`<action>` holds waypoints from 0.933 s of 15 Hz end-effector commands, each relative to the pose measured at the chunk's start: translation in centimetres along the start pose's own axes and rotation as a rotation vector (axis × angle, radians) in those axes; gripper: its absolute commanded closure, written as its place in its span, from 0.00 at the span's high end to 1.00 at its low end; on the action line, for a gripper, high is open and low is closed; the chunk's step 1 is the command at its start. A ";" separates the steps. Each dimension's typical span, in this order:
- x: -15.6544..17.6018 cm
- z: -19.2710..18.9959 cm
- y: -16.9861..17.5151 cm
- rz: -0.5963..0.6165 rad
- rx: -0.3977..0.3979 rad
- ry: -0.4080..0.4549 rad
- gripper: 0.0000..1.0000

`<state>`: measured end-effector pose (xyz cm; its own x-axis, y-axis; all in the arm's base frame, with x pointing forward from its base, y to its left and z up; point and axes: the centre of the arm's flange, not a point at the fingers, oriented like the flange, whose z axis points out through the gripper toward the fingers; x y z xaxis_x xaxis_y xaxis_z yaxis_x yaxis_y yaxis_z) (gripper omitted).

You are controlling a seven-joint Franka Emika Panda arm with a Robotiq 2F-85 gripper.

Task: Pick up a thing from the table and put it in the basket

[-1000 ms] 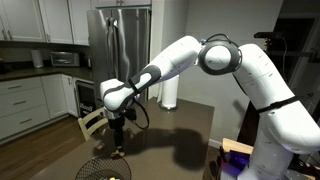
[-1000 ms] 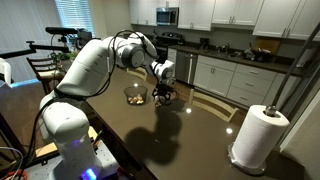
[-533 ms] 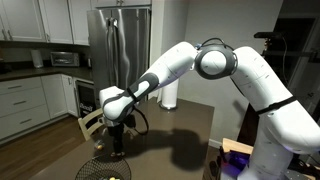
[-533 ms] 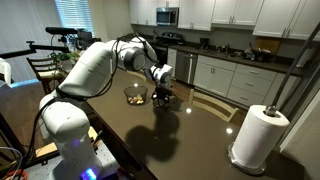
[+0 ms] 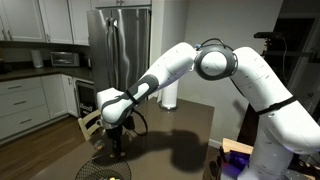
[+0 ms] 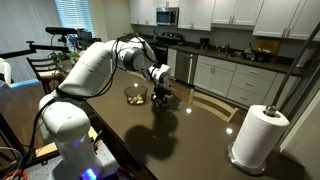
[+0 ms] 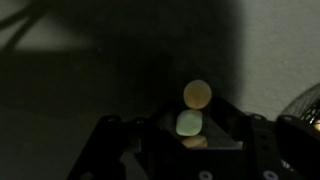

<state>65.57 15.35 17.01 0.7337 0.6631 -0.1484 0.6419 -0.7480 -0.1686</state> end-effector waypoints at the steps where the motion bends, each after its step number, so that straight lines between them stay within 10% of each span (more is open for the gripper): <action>1: 0.0 -0.3 -1.3 0.014 -0.032 -0.002 0.15; 6: 0.1 -2.7 -4.0 0.021 -0.056 0.005 0.00; 14: 0.4 -9.4 -8.5 0.044 -0.125 0.025 0.04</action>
<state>64.17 21.48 24.41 0.7538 0.6479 -0.1092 0.6415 -0.7617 -0.0911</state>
